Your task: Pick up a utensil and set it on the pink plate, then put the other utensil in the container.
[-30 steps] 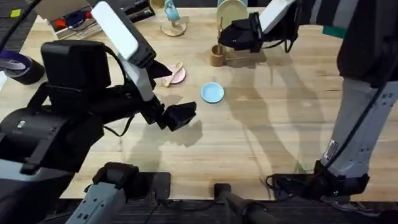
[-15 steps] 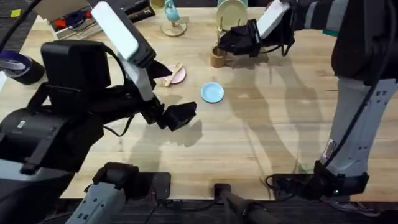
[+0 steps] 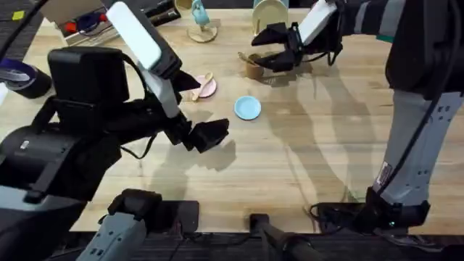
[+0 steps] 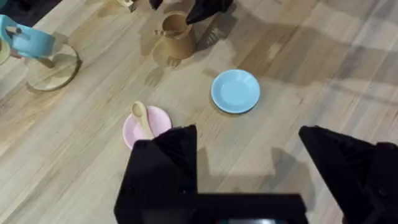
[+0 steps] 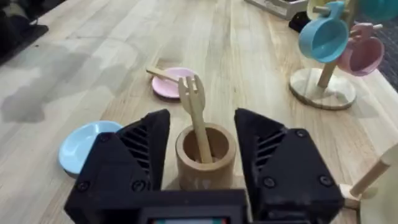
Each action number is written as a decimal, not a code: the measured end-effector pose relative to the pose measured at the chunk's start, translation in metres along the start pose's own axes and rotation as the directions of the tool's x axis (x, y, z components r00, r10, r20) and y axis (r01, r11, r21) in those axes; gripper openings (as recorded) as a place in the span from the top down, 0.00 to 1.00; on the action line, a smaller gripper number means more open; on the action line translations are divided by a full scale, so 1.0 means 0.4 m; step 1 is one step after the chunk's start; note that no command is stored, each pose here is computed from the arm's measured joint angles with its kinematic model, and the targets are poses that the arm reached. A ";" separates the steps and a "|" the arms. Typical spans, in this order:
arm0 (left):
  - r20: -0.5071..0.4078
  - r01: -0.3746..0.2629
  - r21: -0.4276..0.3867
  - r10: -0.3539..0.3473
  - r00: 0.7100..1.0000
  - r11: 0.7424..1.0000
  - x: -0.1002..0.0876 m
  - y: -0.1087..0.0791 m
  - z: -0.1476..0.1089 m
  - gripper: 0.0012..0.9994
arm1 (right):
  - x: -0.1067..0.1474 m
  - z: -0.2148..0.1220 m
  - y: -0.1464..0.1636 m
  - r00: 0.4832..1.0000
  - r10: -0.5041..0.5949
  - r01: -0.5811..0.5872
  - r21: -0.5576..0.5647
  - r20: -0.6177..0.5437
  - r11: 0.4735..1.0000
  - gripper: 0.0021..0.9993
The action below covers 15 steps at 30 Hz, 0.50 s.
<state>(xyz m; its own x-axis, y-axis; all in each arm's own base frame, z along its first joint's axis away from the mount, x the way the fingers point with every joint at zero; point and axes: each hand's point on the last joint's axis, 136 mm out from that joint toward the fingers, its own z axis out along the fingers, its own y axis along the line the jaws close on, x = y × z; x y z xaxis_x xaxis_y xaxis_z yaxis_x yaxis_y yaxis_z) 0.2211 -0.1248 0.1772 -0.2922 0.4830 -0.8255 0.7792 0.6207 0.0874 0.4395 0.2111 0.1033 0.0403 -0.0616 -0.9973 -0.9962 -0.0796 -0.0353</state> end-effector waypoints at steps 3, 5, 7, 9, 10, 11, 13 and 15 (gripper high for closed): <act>0.000 0.000 0.000 0.000 1.000 1.000 0.000 0.000 0.000 0.01 | 0.000 0.000 0.000 1.000 0.001 -0.001 0.000 0.000 1.000 0.35; 0.000 0.000 0.000 0.000 1.000 1.000 0.000 0.000 0.000 0.01 | 0.000 0.000 0.000 1.000 0.007 -0.007 0.000 0.000 1.000 0.32; 0.000 0.000 0.000 0.000 1.000 1.000 0.000 0.000 0.000 0.01 | -0.005 0.000 -0.004 1.000 0.014 -0.014 0.000 0.000 1.000 0.30; 0.000 0.000 0.000 0.000 1.000 1.000 0.000 0.000 0.000 0.01 | -0.016 -0.001 -0.014 1.000 0.007 -0.007 0.002 -0.001 1.000 0.27; 0.000 0.000 0.000 0.000 1.000 1.000 0.000 0.000 0.000 0.01 | -0.023 -0.001 -0.020 1.000 0.001 -0.001 0.003 -0.003 1.000 0.26; 0.000 0.000 0.000 0.000 1.000 1.000 0.000 0.000 0.000 0.01 | -0.028 -0.001 -0.028 1.000 -0.001 0.001 0.005 -0.010 1.000 0.25; 0.000 0.000 0.000 0.000 1.000 1.000 0.000 0.000 0.000 0.01 | -0.039 -0.003 -0.042 0.999 0.023 -0.022 0.011 -0.025 1.000 0.23; 0.000 0.000 0.000 0.000 1.000 1.000 0.000 0.000 0.000 0.01 | -0.054 -0.004 -0.056 0.997 0.067 -0.066 0.019 -0.041 0.998 0.21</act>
<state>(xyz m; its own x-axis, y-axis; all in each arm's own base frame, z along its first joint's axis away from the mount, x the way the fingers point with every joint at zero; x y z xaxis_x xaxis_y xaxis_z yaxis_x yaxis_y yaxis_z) 0.2211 -0.1248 0.1772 -0.2923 0.4830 -0.8254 0.7792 0.6207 0.0873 0.4610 0.2125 0.1258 -0.0230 -0.1070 -0.9940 -0.9980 -0.0563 0.0291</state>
